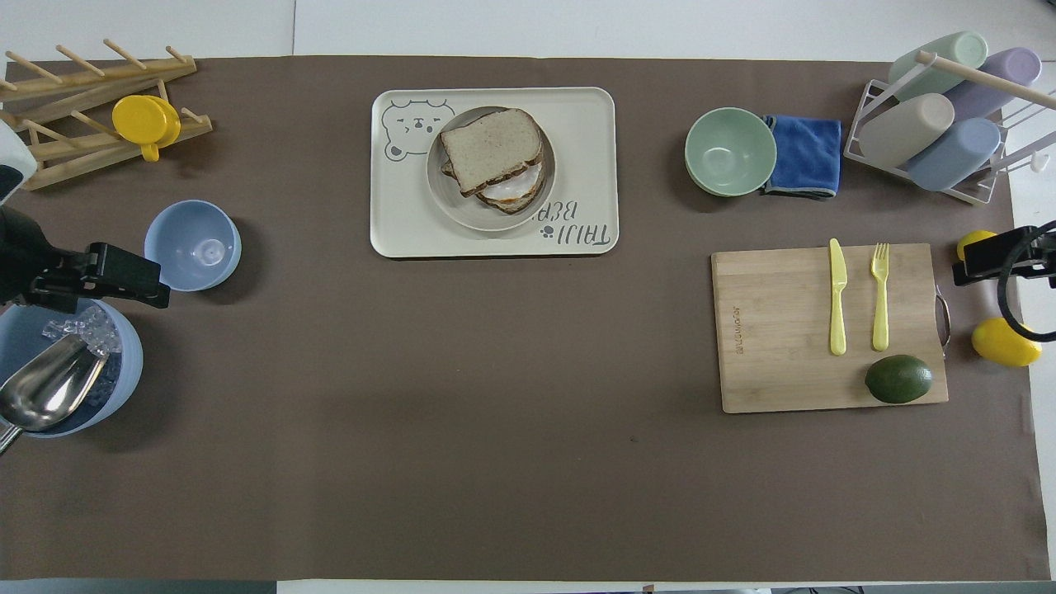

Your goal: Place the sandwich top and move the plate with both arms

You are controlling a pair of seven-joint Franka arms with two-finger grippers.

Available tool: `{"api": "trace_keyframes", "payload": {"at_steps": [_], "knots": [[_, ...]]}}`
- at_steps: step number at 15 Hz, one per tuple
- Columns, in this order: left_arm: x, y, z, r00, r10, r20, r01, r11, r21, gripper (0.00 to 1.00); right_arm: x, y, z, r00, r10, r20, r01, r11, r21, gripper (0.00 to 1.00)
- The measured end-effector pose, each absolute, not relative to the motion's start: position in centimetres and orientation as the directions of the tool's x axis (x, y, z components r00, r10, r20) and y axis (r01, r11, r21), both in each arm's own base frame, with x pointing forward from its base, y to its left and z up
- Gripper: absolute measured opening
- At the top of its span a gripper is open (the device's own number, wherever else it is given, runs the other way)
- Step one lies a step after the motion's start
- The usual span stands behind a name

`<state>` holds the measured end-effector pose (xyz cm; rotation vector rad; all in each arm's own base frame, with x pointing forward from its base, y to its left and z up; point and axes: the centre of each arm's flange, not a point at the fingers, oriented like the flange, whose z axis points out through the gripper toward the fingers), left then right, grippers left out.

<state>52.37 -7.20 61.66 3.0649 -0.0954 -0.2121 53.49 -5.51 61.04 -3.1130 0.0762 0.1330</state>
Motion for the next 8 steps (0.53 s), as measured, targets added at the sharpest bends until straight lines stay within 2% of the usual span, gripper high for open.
{"api": "trace_keyframes", "payload": {"at_steps": [8], "knots": [[52.74, -7.0, 61.92, 0.99, -0.089, -0.106, -0.086, -0.996, 0.025, 1.0, 53.42, -5.46, 61.02, 0.995, -0.047, -0.087, -0.049, -0.999, -0.023, 1.0]]}}
